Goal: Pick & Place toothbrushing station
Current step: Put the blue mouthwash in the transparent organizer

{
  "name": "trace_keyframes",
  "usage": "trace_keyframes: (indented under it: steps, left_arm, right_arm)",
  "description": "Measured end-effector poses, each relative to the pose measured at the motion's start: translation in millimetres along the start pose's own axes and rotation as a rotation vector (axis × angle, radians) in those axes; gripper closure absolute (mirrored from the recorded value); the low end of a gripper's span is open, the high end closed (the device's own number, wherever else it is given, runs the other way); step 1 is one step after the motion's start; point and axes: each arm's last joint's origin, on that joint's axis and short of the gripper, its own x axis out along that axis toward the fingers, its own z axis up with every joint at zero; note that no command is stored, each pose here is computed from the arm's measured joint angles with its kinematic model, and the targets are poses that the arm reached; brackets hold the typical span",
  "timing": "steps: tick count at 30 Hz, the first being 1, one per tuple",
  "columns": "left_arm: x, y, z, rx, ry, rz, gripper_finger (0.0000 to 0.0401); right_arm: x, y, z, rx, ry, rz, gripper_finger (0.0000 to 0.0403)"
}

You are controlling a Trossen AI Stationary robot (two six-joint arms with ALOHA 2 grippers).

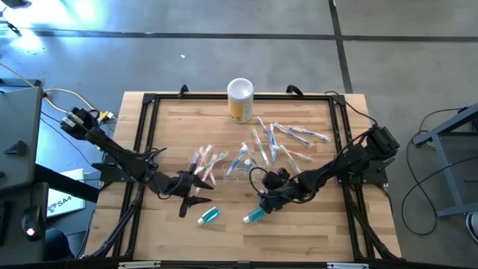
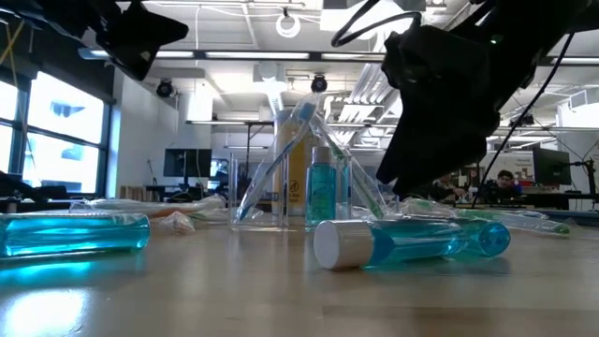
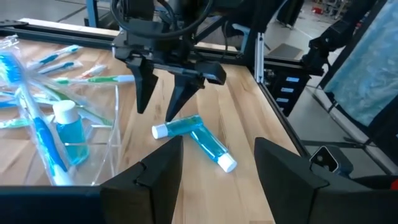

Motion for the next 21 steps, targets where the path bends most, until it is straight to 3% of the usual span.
trace_keyframes:
  steps: [12, 21]
  left_arm:
    - [0, 0, -1, 0.02, 0.004, 0.013, 0.021]
    - [0, 1, -4, 0.025, 0.03, 0.021, 0.021]
  right_arm:
    - [2, -2, 1, 0.007, 0.03, 0.016, 0.0159]
    - [35, -3, -11, 0.011, 0.074, 0.019, 0.0159]
